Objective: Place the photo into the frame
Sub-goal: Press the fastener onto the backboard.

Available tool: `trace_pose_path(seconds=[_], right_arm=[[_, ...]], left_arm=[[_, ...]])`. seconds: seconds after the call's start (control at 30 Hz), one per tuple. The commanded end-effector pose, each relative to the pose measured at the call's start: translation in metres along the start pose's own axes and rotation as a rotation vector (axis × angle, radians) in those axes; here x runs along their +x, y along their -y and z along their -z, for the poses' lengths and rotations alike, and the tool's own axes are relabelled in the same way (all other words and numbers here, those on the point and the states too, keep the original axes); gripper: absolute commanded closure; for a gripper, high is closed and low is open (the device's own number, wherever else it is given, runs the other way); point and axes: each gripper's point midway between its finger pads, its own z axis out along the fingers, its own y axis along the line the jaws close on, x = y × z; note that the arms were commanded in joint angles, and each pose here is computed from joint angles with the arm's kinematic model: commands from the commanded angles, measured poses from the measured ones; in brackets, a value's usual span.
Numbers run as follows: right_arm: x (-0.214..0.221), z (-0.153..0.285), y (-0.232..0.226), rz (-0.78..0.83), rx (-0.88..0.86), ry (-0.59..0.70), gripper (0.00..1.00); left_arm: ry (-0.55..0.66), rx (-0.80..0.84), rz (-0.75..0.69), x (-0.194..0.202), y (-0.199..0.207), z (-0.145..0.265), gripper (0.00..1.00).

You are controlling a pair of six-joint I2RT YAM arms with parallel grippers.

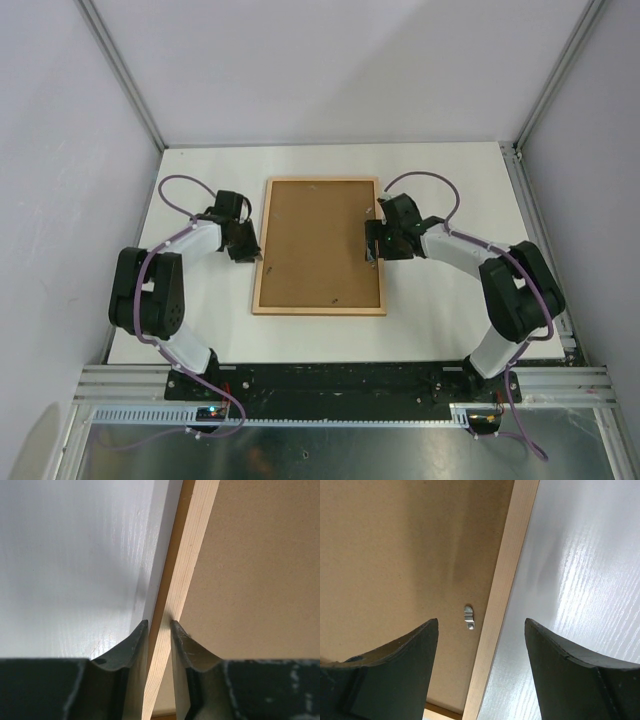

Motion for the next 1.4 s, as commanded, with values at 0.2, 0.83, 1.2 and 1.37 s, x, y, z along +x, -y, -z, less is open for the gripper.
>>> trace_pose_path(seconds=[0.2, 0.83, 1.2, 1.37], right_arm=[[0.002, -0.008, 0.012, 0.049, 0.068, 0.015, 0.26], [0.02, -0.019, 0.01, 0.092, 0.109, -0.022, 0.38], [0.02, -0.02, 0.013, 0.061, 0.136, -0.017, 0.64], [0.021, -0.021, 0.016, 0.036, 0.149, -0.019, 0.82]], left_arm=[[-0.011, -0.049, -0.034, 0.004, -0.01, -0.007, 0.72], [-0.024, -0.043, -0.03, 0.007, -0.01, -0.01, 0.74], [-0.03, -0.042, -0.03, 0.01, -0.01, -0.01, 0.75], [-0.032, -0.043, -0.029, 0.011, -0.011, -0.01, 0.75]])
